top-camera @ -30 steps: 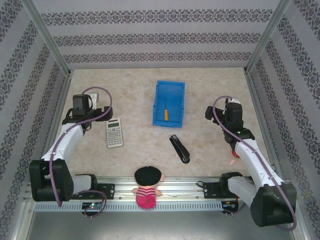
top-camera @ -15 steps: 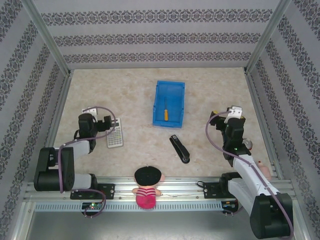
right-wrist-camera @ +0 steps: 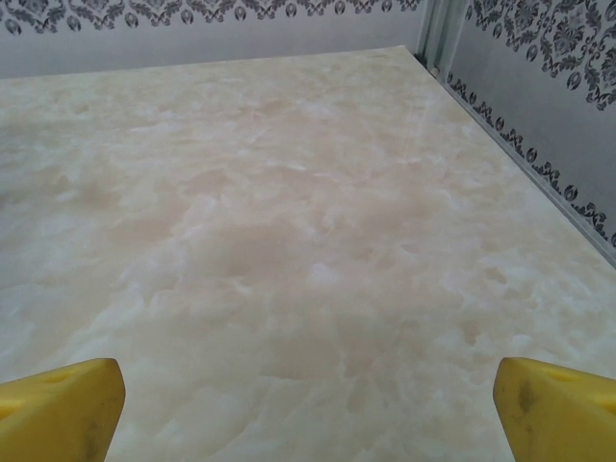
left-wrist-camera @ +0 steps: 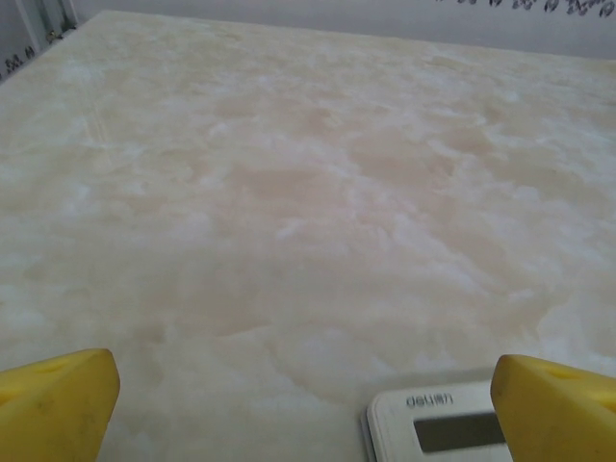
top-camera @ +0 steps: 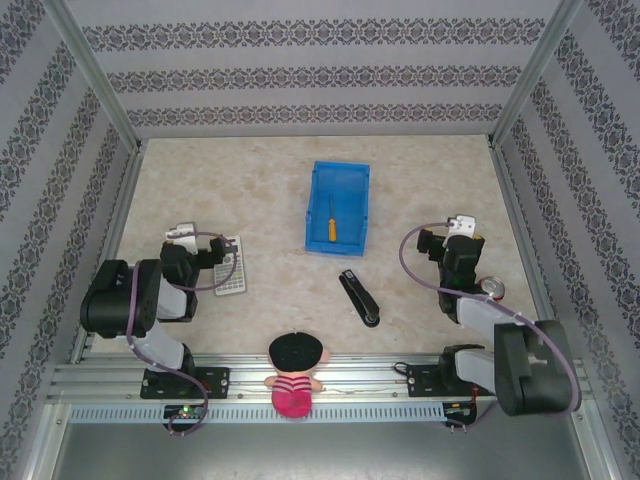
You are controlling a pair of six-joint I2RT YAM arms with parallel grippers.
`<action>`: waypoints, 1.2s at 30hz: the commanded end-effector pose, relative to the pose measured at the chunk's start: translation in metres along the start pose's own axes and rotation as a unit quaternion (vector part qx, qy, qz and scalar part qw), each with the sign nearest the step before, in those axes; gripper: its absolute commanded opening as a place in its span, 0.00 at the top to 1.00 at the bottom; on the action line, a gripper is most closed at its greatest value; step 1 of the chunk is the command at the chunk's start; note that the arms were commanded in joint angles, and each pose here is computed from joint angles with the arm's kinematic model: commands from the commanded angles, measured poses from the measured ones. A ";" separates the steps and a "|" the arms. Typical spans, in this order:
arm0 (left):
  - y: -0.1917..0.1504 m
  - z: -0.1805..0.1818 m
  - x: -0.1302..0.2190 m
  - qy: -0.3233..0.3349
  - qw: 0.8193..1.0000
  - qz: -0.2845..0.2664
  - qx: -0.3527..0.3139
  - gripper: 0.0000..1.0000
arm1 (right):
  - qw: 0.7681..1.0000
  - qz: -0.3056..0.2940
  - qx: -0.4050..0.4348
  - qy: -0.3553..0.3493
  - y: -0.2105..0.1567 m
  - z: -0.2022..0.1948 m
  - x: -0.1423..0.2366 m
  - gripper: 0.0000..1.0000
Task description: Put the screwdriver in the bin
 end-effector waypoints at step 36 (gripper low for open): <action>0.039 -0.024 -0.024 -0.095 0.995 -0.015 -0.037 0.01 | 0.994 -0.010 0.028 0.107 0.005 0.039 -0.046 0.02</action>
Point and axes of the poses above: each hand's point on the last joint's axis, 136 mm out from that joint toward the fingers, its own x axis back along the fingers, its own z axis along the line the jaws close on, y = z × x, the point moved 3 cm from there along x, back along the fingers, and after that the axes turned 10 degrees about -x, right-handed, at the moved point
